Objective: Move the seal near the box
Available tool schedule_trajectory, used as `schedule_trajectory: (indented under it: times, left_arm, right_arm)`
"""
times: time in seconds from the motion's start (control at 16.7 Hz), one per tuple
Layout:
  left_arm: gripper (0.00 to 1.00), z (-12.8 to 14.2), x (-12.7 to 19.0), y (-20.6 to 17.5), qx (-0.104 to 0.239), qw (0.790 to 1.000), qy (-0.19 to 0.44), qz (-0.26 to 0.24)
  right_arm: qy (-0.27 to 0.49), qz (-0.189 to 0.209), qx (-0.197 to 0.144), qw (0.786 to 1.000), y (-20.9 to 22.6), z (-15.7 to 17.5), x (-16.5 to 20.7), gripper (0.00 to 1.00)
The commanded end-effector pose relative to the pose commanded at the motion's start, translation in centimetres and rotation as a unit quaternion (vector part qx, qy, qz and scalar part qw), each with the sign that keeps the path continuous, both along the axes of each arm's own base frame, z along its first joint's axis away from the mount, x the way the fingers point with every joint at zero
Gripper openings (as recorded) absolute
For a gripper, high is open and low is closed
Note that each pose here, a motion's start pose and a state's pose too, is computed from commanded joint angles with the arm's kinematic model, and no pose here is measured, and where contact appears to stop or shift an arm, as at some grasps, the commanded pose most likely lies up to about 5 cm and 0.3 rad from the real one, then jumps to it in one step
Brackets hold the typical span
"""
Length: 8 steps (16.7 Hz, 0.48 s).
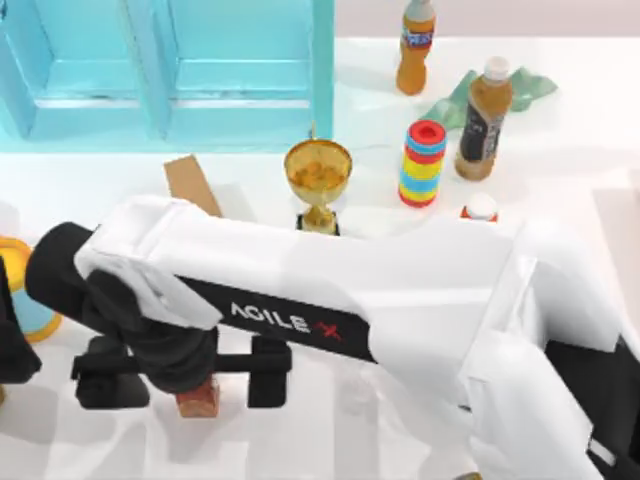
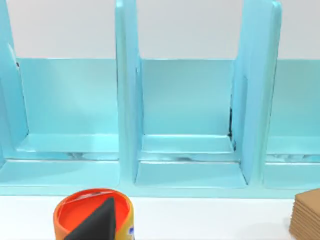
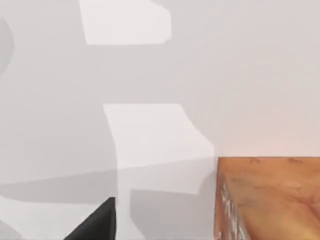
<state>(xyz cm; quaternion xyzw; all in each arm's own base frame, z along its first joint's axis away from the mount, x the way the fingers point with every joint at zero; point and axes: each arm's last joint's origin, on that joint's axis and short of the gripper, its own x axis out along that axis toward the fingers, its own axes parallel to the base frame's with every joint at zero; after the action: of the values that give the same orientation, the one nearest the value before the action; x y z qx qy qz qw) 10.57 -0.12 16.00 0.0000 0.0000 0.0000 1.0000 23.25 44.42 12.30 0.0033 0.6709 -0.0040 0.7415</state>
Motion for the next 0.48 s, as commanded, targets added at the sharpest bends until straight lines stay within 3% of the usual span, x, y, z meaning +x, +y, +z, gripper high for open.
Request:
schedule_trajectory:
  times: [0.3,0.48]
  left_arm:
    - [1.0,0.0,0.0,0.0,0.0,1.0,0.0,0.0]
    - [1.0,0.0,0.0,0.0,0.0,1.0,0.0,0.0]
  right_arm:
    - [0.0,0.0,0.0,1.0,-0.05,-0.19,-0.02,1.0]
    - [0.0,0.0,0.0,1.0,-0.05,-0.19,-0.02,0.77]
